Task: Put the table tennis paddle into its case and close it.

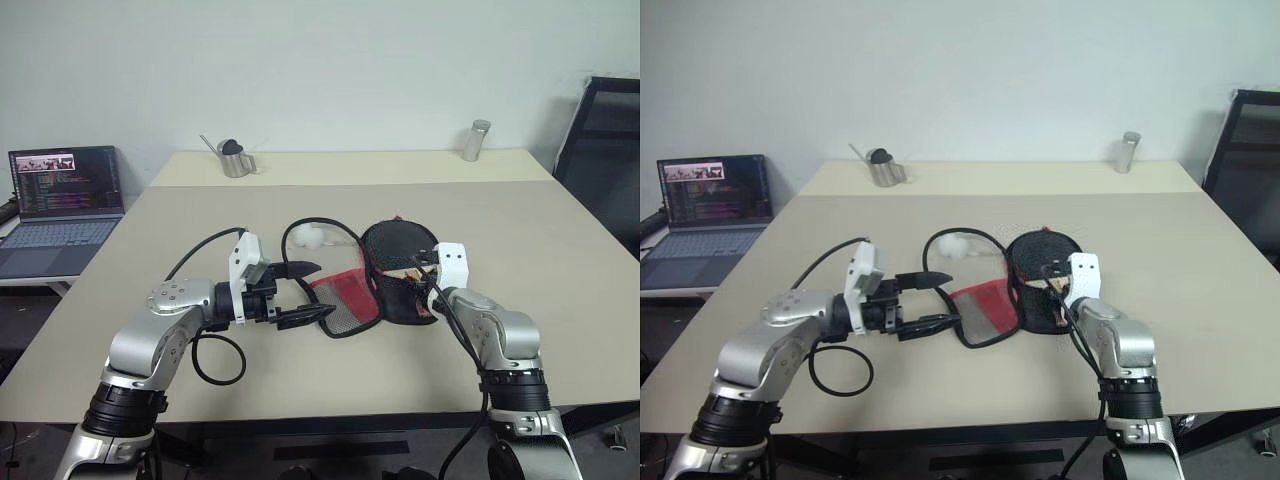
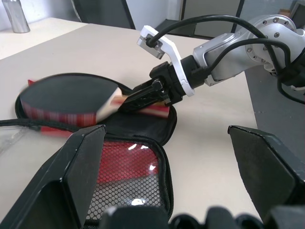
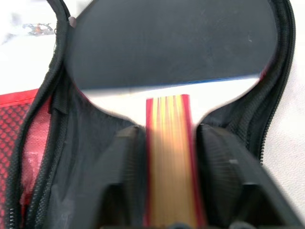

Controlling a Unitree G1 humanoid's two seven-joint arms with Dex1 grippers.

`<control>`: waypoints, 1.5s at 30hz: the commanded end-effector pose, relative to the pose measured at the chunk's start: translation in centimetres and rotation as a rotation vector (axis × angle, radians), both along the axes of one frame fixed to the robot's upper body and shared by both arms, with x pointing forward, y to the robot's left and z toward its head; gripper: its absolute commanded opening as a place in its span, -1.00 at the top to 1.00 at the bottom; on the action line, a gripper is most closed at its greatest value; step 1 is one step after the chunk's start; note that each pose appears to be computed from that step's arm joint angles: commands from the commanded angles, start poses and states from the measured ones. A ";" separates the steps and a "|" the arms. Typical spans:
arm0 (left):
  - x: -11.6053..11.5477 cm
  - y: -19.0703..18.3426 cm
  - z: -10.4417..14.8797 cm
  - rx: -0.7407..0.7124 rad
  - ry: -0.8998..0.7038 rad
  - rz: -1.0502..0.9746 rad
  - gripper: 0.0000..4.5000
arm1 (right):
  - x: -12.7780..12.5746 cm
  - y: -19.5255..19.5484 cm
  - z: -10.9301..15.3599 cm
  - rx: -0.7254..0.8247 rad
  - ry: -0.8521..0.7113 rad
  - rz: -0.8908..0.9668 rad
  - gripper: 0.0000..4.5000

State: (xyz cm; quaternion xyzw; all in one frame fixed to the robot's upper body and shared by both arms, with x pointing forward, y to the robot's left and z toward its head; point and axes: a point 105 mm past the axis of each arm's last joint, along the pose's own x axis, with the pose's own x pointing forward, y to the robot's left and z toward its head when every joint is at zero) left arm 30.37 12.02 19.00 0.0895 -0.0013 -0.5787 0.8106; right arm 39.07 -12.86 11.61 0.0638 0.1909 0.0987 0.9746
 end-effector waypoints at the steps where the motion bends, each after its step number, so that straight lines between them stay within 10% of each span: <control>1: -0.5 -0.3 1.0 -0.010 -0.052 -0.019 -1.00 | 0.1 0.2 1.9 0.010 -0.075 0.001 -0.65; 4: -0.5 -0.2 1.0 -0.010 -0.052 -0.009 -1.00 | -0.2 0.7 3.2 -0.018 -0.122 0.037 -0.99; 22: 4.5 4.4 1.0 0.056 -0.104 0.199 -1.00 | -8.5 1.7 13.9 -0.236 -0.405 0.766 -0.99; 45: 10.6 6.9 -5.3 0.289 -0.085 0.408 -1.00 | -8.7 0.8 12.9 -0.242 -0.368 0.784 -0.99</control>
